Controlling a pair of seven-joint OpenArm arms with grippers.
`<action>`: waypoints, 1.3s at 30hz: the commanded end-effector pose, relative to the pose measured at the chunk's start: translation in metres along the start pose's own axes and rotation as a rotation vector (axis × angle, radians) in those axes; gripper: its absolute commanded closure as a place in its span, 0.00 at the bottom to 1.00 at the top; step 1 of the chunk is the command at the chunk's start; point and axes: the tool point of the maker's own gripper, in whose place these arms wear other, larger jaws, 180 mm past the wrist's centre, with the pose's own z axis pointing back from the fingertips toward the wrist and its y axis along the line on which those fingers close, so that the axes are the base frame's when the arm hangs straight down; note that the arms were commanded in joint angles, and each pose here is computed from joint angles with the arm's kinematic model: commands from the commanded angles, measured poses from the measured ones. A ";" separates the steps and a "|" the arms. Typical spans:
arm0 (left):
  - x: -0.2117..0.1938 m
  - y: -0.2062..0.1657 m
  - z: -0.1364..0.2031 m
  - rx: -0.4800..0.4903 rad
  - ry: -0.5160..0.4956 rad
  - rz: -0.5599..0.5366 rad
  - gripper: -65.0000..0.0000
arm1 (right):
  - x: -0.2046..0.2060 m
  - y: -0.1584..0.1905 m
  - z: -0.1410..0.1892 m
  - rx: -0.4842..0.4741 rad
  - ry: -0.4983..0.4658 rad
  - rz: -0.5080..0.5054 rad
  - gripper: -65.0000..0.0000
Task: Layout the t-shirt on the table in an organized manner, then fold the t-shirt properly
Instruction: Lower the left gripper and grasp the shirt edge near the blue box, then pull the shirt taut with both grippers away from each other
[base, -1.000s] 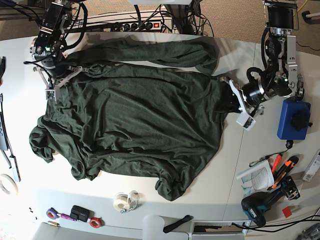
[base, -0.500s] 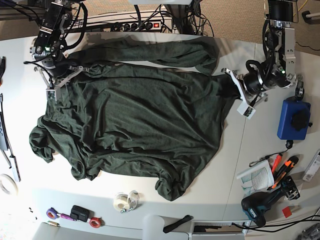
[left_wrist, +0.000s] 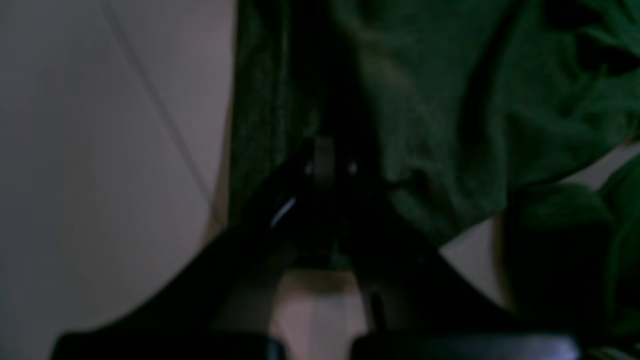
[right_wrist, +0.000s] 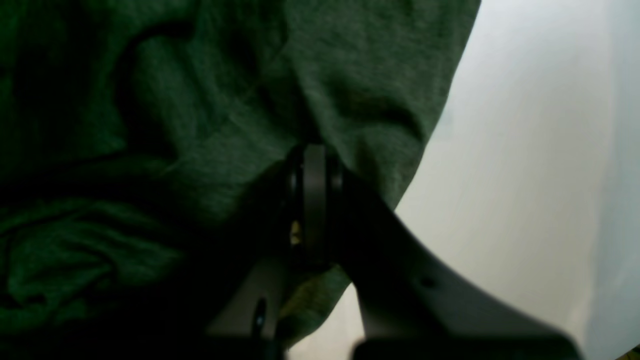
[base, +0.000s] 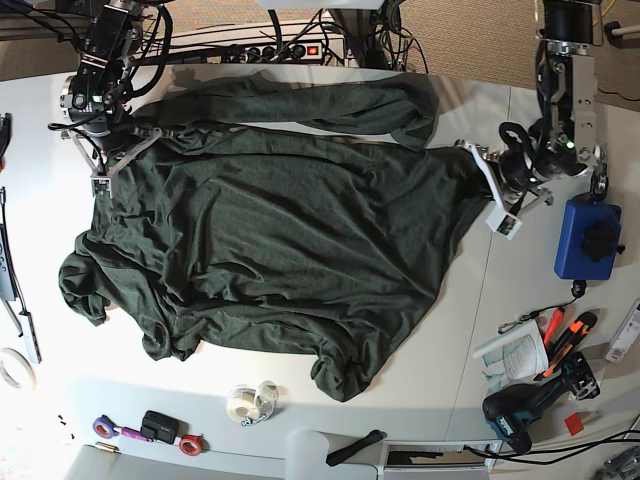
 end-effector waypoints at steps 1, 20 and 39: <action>-0.011 0.012 0.004 0.046 0.068 -0.020 1.00 | 0.011 -0.006 0.003 -0.016 -0.032 0.004 1.00; -0.024 0.043 0.010 0.225 0.140 -0.009 1.00 | -0.005 -0.038 0.007 -0.199 0.049 -0.053 1.00; -0.046 0.007 0.007 0.049 0.187 0.067 1.00 | -0.005 -0.037 0.007 -0.194 0.046 -0.053 1.00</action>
